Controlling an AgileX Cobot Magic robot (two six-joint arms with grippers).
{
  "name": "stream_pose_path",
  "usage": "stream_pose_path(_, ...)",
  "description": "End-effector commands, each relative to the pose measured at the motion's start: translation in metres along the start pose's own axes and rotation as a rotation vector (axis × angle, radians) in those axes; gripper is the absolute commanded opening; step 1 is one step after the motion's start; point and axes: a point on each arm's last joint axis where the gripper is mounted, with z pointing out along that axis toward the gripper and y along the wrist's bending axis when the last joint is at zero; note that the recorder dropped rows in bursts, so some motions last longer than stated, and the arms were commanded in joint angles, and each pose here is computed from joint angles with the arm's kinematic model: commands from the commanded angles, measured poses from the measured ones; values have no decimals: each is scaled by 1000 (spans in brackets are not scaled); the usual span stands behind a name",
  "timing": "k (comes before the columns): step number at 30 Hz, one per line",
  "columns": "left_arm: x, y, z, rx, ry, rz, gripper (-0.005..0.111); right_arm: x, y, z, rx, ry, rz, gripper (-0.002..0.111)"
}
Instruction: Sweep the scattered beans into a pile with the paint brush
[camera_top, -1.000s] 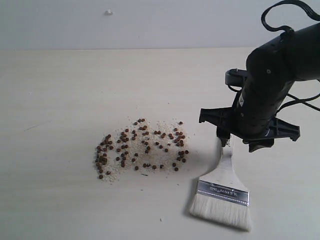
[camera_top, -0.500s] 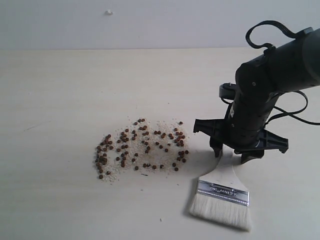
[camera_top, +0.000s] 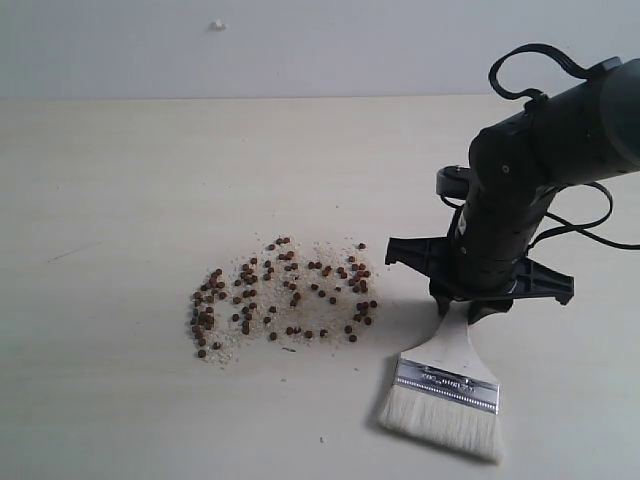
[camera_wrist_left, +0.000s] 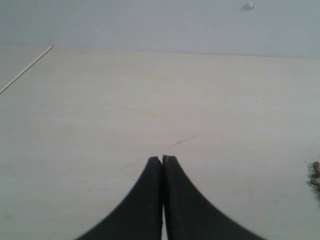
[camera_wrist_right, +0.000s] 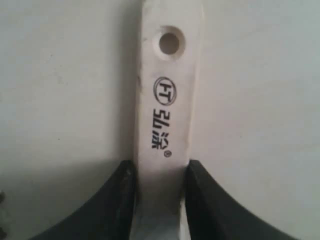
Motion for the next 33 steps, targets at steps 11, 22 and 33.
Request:
stream_pose_path(11,0,0,0,5,-10,-3,0,-8,5,-10,-61,-85,-108,0)
stream_pose_path(22,0,0,0,5,-10,-3,0,-10,3,-53,-124,-189,-197,0)
stream_pose_path(33,0,0,0,5,-10,-3,0,-12,-2,-100,-198,-351,-294,0)
